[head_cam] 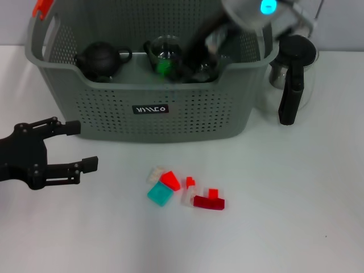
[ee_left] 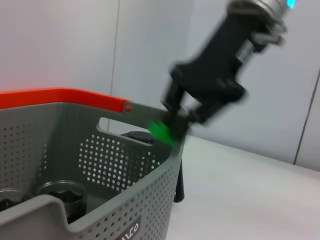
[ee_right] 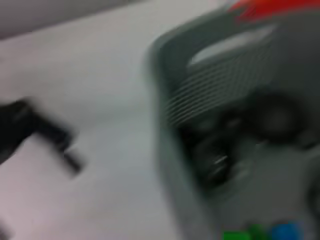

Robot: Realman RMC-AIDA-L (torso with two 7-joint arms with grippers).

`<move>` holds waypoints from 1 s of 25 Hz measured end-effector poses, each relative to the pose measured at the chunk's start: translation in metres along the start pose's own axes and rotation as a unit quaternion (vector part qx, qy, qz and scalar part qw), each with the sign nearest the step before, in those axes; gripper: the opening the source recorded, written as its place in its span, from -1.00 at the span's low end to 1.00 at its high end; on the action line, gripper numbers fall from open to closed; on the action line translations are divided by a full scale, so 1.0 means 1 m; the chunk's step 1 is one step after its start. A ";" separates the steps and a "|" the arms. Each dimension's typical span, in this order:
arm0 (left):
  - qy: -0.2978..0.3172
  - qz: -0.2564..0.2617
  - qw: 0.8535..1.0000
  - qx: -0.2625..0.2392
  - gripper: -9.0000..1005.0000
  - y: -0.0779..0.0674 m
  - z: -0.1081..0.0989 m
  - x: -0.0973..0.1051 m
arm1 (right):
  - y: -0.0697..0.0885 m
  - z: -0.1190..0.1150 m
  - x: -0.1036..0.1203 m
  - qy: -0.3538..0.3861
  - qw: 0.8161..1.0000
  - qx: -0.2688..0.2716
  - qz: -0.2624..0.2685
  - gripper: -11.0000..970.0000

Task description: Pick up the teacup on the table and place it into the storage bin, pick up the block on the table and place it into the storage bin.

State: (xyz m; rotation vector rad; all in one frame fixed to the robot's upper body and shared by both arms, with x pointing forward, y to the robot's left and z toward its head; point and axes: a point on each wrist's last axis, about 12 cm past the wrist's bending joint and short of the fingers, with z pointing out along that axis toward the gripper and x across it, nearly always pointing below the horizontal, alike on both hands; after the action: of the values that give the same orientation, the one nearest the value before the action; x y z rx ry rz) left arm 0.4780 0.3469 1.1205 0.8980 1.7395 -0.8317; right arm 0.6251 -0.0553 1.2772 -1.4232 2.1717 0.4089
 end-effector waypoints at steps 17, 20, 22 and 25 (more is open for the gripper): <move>0.000 0.000 1.000 -0.001 0.78 0.001 0.001 0.000 | -0.051 0.013 0.005 -0.031 0.992 0.116 0.027 -0.56; -0.001 0.000 1.000 -0.002 0.78 0.001 0.001 0.000 | -0.052 0.008 0.004 -0.042 0.991 0.122 0.026 -0.49; -0.001 0.000 1.000 -0.001 0.78 0.001 0.001 0.000 | -0.053 0.005 0.004 -0.049 0.991 0.126 0.027 -0.36; -0.002 0.000 1.000 -0.001 0.78 0.001 0.001 0.000 | -0.054 -0.001 0.004 -0.059 0.989 0.132 0.027 -0.16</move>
State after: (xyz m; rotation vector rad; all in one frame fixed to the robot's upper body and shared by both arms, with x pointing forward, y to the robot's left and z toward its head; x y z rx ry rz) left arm 0.4794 0.3463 1.1201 0.8951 1.7370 -0.8301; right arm 0.6731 -0.0806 1.2767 -1.1678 2.0847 0.2077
